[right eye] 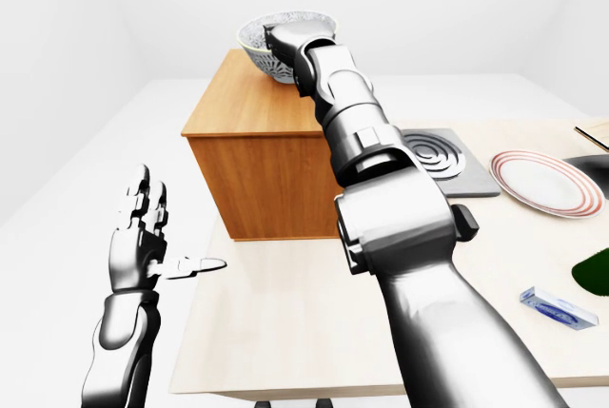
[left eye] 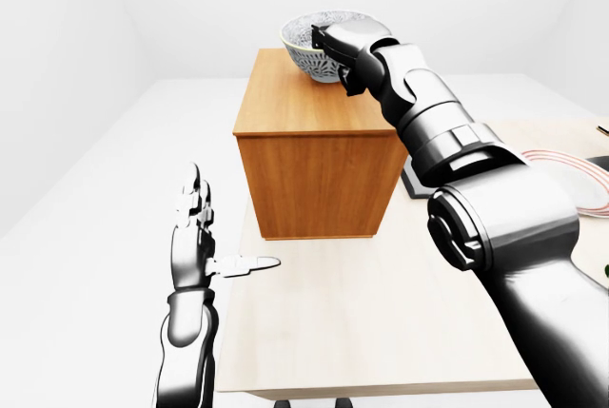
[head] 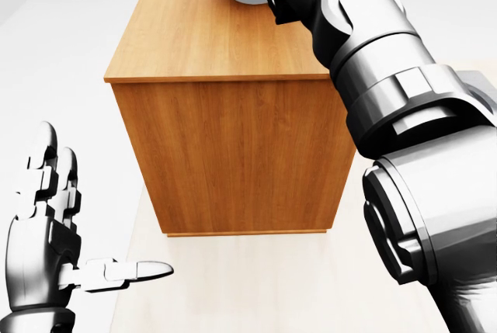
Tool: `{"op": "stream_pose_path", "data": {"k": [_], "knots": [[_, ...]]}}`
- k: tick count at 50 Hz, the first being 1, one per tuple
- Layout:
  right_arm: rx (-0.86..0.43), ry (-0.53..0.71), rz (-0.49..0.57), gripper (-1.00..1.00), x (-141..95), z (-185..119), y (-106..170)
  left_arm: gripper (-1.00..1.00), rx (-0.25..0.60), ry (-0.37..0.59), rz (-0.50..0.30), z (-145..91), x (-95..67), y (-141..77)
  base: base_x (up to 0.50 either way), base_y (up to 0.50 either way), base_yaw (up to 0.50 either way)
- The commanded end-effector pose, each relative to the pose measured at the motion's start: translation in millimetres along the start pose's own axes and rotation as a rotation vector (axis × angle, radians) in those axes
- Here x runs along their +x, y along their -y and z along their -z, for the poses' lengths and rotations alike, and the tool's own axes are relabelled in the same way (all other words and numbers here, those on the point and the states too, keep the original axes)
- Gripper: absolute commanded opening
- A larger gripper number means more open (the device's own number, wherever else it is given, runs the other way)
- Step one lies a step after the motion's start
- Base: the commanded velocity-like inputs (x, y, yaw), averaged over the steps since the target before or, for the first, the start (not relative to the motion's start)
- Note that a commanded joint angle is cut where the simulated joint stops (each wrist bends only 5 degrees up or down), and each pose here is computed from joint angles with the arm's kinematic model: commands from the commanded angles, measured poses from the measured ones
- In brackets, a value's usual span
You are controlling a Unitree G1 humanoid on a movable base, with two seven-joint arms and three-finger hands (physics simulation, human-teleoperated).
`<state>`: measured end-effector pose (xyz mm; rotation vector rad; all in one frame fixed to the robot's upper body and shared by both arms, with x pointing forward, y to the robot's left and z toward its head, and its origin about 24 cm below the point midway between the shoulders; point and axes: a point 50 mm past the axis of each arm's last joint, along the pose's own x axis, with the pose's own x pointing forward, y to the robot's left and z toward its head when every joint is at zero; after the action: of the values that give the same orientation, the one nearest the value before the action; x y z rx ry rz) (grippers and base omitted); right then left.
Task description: Put the bowl on the top of the cabinet.
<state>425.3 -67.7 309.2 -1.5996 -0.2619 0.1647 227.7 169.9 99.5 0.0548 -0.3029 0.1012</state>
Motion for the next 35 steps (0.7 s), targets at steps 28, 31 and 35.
{"op": "stream_pose_path", "data": {"k": [28,31,35], "knots": [[-0.020,-0.051,0.070,1.00,-10,19,49,1.00,0.003,-0.025,-0.010,7,1.9,-1,0.00,0.00,0.00],[-0.024,-0.065,0.088,1.00,-12,24,58,1.00,0.003,-0.007,-0.008,2,1.5,0,0.00,0.00,0.00],[-0.025,-0.095,0.118,1.00,-19,35,77,1.00,0.002,0.012,-0.007,-3,1.0,-1,0.00,0.00,0.00]]}}
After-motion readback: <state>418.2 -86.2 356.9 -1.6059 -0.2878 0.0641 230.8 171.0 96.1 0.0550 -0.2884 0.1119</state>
